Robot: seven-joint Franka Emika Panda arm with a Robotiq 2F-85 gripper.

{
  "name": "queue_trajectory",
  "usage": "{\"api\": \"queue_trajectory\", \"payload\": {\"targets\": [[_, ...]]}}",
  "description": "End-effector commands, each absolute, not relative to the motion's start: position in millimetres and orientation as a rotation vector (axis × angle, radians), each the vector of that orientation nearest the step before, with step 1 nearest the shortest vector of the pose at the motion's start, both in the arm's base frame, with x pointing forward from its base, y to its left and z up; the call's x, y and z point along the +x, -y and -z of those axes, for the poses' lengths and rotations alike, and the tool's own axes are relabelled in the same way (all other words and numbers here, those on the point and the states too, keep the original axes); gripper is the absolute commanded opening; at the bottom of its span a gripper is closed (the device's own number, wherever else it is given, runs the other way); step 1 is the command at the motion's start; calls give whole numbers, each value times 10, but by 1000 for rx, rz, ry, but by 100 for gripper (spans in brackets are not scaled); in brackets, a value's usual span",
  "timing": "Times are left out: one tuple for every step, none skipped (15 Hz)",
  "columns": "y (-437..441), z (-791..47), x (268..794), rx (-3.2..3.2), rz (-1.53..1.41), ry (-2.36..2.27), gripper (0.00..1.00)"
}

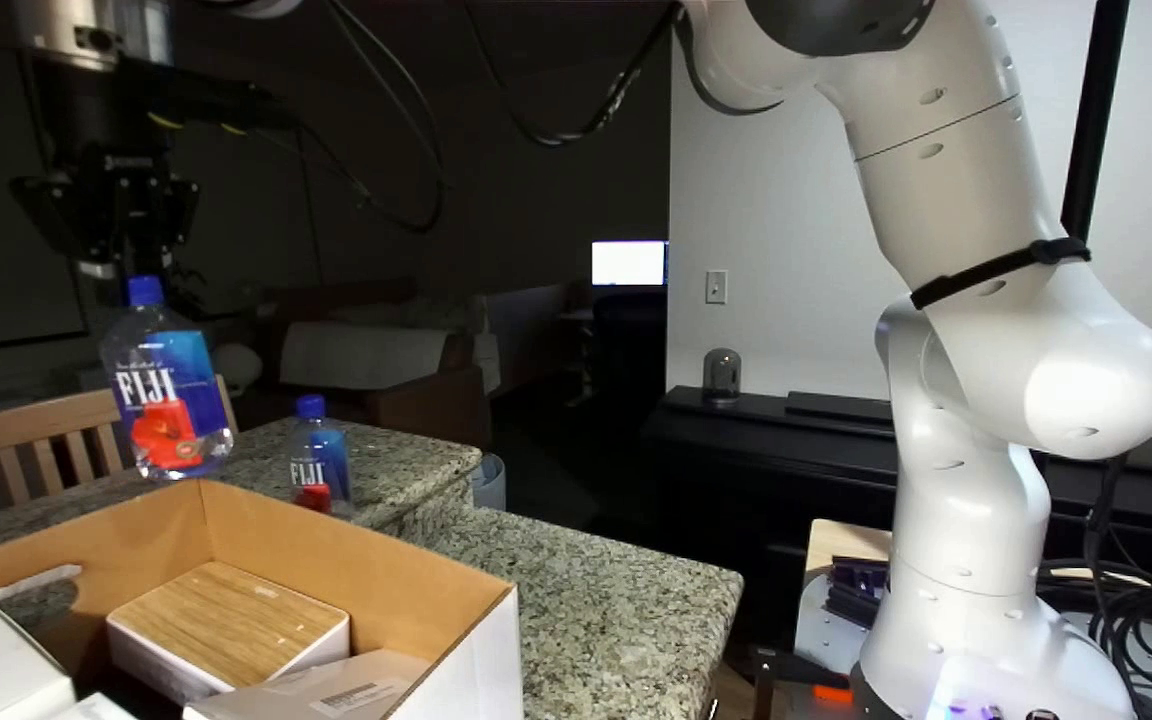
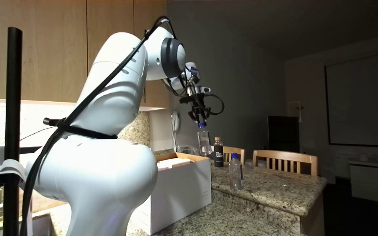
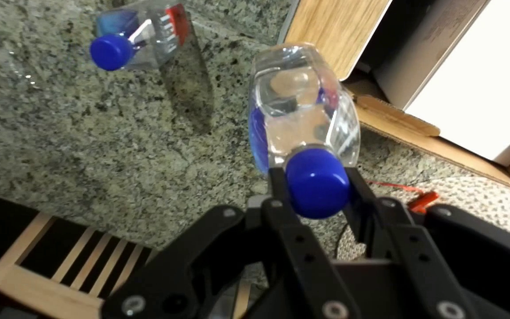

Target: Remove the water bottles from the box and put them on the counter

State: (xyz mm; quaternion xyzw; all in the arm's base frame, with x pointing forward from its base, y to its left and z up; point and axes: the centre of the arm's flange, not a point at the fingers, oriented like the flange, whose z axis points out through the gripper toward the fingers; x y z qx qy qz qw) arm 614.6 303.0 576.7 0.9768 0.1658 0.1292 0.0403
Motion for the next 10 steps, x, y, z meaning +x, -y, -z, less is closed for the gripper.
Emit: {"api": "queue_trajectory", "payload": {"targets": [[-2624, -6240, 5963, 2947, -459, -408, 16], [-2466, -6347, 5955, 2950, -472, -379, 16], [-2364, -6433, 5930, 2951, -483, -350, 16], [-2222, -6507, 5927, 2955, -488, -324, 16], [-2120, -6572, 5911, 2953, -490, -300, 16], [-1959, -6622, 5880, 2957, -480, -273, 16], [-1821, -6663, 5856, 2959, -462, -244, 15], [-2081, -6570, 6047, 2960, -476, -274, 34], [-1971, -6616, 6034, 2958, -470, -248, 34], [-1901, -6641, 6024, 2956, -469, -232, 34]]}}
